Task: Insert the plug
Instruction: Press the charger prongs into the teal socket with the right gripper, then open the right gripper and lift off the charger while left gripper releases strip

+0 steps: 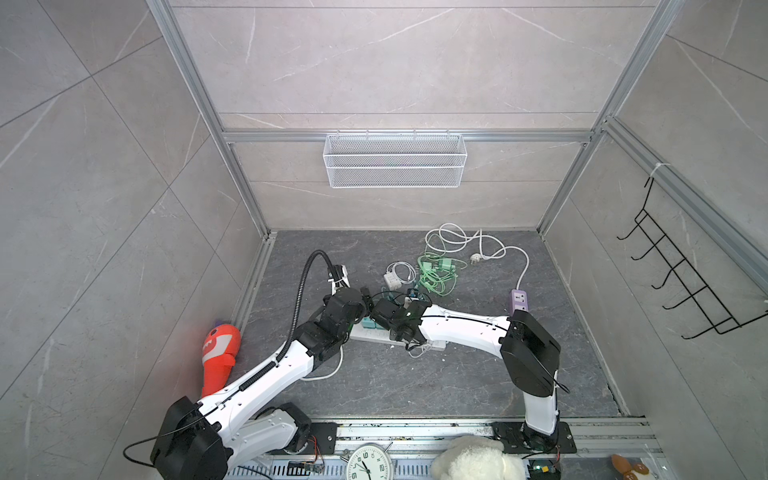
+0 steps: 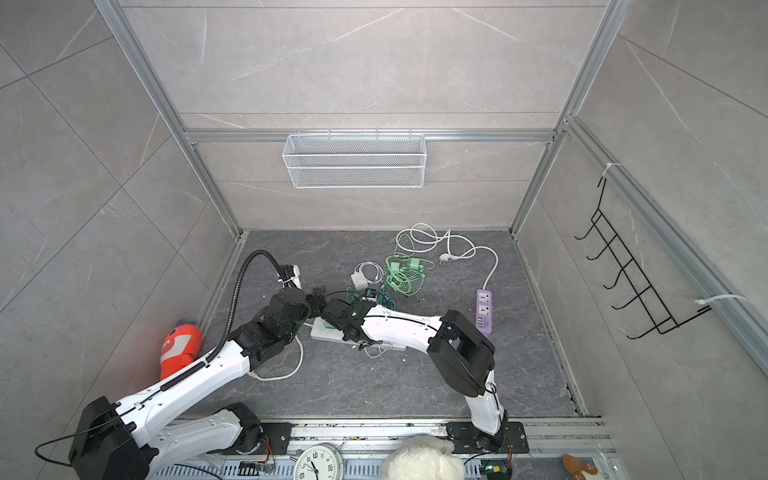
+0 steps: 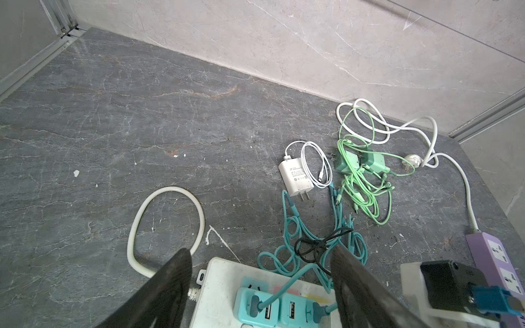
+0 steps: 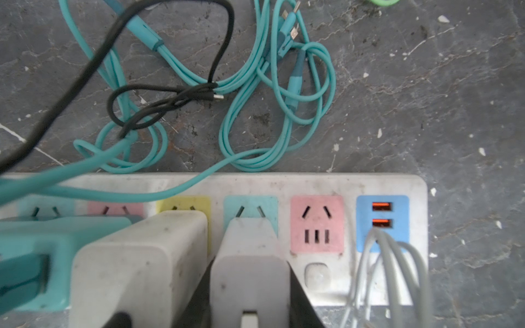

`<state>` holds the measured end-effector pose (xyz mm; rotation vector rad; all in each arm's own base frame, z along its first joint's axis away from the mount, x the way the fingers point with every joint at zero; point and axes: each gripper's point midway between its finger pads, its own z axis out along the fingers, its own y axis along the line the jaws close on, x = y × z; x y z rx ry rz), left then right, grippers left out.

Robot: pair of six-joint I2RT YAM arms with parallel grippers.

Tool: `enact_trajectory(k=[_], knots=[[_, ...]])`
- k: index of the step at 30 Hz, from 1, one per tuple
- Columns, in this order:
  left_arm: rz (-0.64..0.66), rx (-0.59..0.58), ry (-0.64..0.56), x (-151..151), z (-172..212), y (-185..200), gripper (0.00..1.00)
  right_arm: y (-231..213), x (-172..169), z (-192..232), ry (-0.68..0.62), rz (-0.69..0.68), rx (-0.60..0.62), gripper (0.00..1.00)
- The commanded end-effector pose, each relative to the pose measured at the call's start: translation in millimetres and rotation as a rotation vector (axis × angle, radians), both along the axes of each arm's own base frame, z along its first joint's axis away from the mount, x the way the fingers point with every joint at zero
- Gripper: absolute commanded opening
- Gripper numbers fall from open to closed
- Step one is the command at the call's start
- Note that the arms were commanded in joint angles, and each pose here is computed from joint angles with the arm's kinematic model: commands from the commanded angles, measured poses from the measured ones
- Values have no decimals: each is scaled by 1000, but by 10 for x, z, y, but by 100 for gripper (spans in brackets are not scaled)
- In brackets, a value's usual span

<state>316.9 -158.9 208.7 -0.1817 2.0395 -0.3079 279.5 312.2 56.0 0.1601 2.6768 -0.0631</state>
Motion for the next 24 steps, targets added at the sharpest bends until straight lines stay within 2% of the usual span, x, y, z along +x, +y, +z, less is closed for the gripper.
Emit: enact_trajectory(k=[1,9,16,24], knots=[[-10,-10,-39,-5,200,-22,79,-192,-380,-715,257,28,-95,22],[0,17,-18,-30,130,24,79,-156,-218,-411,204,34,-35,37],[0,19,-15,-24,127,15,79,-113,-193,-247,187,42,9,42],[-11,16,-4,13,119,-42,80,-49,-197,139,138,95,87,46]])
